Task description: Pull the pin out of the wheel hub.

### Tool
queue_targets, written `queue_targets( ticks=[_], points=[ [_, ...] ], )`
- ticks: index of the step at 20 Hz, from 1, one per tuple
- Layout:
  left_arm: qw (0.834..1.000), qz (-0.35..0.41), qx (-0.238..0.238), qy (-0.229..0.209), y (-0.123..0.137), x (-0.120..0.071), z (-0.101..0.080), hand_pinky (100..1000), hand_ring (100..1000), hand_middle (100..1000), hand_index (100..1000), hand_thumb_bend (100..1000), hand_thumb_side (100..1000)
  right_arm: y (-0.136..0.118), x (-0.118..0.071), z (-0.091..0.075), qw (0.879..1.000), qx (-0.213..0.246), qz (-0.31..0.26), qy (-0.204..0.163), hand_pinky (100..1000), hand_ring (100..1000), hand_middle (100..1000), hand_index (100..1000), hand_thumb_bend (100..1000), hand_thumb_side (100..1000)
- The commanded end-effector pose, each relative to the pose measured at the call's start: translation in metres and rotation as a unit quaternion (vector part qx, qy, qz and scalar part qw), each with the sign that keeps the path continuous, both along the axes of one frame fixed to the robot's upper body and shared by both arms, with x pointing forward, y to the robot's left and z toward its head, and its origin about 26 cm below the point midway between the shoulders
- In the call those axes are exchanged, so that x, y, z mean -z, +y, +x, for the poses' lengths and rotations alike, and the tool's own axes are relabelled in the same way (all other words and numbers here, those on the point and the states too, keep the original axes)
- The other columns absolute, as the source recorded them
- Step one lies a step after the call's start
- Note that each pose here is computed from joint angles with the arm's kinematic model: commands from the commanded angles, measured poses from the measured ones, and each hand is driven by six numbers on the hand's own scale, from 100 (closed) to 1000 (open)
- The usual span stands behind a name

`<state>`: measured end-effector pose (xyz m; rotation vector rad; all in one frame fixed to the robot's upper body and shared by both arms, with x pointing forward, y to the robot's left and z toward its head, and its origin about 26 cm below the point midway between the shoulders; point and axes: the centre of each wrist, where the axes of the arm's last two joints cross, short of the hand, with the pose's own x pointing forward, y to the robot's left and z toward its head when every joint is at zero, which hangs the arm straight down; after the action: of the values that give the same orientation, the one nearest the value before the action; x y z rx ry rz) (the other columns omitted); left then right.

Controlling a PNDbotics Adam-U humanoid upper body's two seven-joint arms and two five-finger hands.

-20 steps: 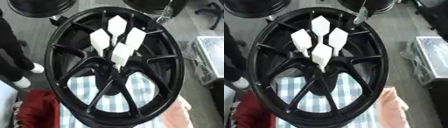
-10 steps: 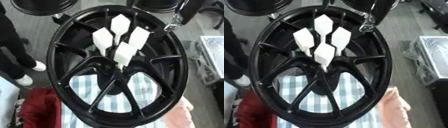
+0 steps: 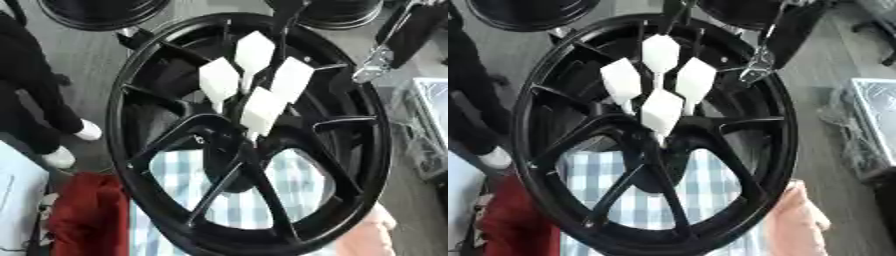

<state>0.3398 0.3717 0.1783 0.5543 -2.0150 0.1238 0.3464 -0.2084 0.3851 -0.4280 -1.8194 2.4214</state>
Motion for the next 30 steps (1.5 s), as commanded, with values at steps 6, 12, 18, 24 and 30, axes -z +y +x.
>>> queue_targets(
  ticks=[6,12,18,24,30],
  points=[
    [1.0,0.02,0.0,-0.015,0.003,-0.014,-0.002,766,803,822,781,228,667,-0.011,-0.008,-0.01,0.996,-0.017,-0.085,-0.021,755,713,752,843,544,139],
    [1.0,0.018,0.002,-0.014,0.002,-0.013,-0.001,767,804,822,781,226,670,-0.012,-0.006,-0.01,0.996,0.007,-0.085,-0.02,756,739,754,841,537,136],
    [1.0,0.016,0.001,-0.012,0.002,-0.011,-0.002,768,804,822,777,223,670,-0.011,-0.002,-0.005,0.996,0.025,-0.088,-0.02,766,764,757,840,508,114],
    [1.0,0.014,0.003,-0.009,0.001,-0.009,-0.002,768,805,822,775,221,673,-0.011,0.003,0.002,0.995,0.044,-0.079,-0.034,760,758,751,829,470,100],
    [1.0,0.012,0.004,-0.008,0.001,-0.008,-0.001,769,806,823,774,218,675,-0.007,0.013,0.011,0.996,0.054,-0.071,-0.03,754,751,744,820,460,100]
  ],
)
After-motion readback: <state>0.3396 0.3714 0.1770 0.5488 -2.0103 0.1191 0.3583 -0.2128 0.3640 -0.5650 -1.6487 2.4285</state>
